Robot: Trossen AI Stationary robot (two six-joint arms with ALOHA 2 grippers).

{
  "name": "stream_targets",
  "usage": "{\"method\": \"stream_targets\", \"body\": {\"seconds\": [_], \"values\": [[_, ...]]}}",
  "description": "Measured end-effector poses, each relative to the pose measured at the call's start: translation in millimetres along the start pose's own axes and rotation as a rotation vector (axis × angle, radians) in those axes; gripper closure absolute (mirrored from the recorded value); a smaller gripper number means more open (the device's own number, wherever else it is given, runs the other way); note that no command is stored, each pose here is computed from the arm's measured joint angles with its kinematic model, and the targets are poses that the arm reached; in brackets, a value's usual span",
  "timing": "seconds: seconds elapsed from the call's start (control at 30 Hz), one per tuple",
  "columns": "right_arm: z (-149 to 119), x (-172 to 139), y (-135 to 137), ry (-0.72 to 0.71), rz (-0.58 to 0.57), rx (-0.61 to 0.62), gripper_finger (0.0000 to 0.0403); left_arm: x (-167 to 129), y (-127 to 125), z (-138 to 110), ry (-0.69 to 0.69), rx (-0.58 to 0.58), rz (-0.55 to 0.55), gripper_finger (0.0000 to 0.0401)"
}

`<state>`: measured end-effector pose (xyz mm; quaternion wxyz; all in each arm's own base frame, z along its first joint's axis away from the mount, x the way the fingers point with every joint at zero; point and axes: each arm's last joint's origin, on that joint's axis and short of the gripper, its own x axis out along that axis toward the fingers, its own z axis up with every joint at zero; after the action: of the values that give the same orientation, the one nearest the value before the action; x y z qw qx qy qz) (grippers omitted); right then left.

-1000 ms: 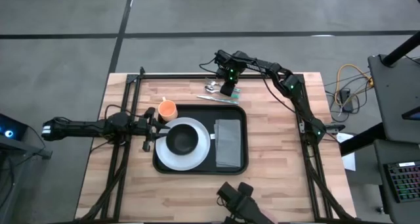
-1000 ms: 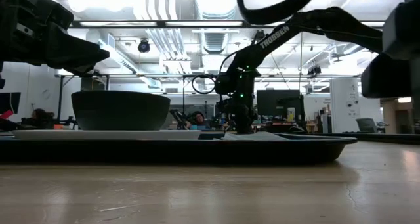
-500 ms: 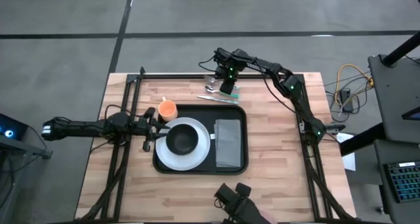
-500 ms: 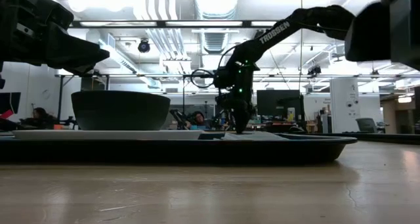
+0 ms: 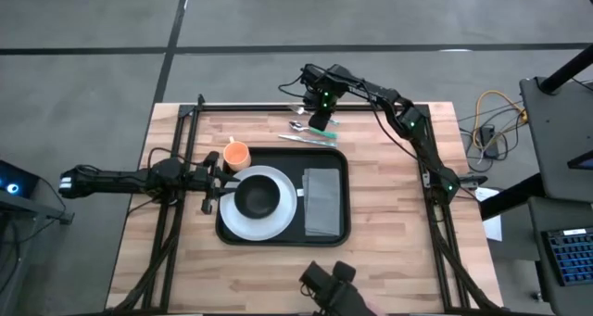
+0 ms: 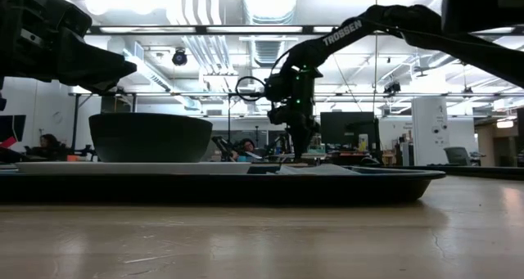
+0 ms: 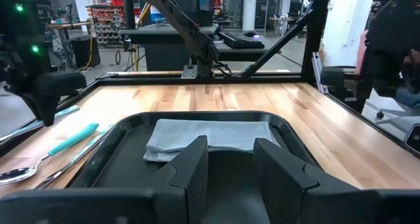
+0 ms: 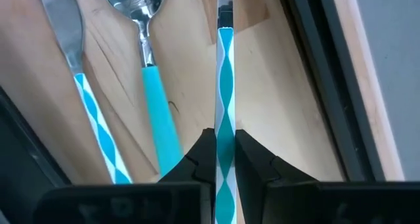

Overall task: Set up tray
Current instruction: Put the blue fork on the gray tablecloth on the black table tray

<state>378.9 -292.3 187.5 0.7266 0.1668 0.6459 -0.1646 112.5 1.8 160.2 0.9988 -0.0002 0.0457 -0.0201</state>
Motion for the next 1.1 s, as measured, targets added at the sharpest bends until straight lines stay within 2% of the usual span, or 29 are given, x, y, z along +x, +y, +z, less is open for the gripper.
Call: {"method": "stream_targets", "body": {"seconds": [0.3,0.47,1.1], "values": [[-1.6,-0.6,13.2,0.036,0.011,0.083,0.0384,0.0,0.0,0.0,0.000,0.000,0.000,0.0296],[-0.7,-11.4,27.0,0.013,0.011,0.155,0.0384,0.0,0.0,0.0,0.000,0.000,0.000,0.0296],[-0.5,-25.5,117.7,-0.008,0.036,0.248,0.0384,0.0,0.0,0.0,0.000,0.000,0.000,0.0296]]}}
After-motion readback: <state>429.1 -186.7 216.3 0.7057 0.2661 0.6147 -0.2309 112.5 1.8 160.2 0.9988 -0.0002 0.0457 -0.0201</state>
